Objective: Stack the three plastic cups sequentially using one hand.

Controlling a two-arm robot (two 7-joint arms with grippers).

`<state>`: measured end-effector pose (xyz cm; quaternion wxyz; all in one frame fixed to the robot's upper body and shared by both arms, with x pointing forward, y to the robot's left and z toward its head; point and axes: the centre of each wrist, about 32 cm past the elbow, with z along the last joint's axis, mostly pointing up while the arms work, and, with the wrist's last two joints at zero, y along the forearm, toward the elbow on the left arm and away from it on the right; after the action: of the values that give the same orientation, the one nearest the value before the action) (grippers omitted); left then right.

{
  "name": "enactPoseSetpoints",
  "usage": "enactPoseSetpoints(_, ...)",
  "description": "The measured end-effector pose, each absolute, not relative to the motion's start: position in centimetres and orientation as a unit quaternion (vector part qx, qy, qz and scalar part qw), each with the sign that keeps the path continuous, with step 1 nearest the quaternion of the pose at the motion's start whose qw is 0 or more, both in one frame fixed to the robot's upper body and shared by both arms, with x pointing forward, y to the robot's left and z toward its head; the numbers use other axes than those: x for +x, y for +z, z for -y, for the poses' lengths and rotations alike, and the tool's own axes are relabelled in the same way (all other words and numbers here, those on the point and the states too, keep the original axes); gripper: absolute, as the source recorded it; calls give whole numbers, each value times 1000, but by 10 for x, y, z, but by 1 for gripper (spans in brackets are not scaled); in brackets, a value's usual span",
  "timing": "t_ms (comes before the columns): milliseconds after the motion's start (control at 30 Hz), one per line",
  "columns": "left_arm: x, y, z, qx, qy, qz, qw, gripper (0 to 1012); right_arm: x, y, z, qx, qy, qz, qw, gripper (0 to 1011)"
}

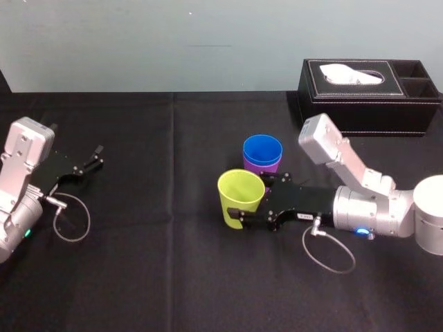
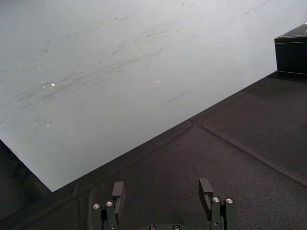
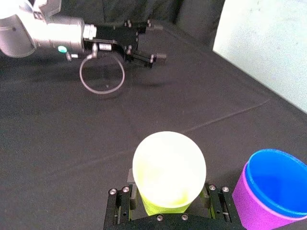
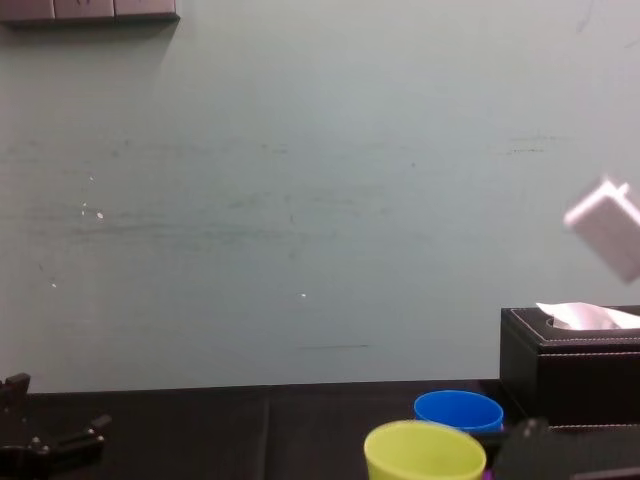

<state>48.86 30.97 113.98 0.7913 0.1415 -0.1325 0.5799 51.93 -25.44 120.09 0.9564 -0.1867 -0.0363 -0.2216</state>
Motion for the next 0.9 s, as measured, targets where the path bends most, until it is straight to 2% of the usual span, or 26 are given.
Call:
enactPoseSetpoints(467,489,1140,-310,141,580,132,791,1011,516,1252,261,-172,-241,35,955,726)
enactPoseSetpoints(767,489,1140,-310,141,580,132,791,1011,523,1275,265,-165,-260,44,950,726)
enactPoseSetpoints(900,489,1140,-310,141,580,132,791,1011,528,1278,266,-166,-269,45,948,726)
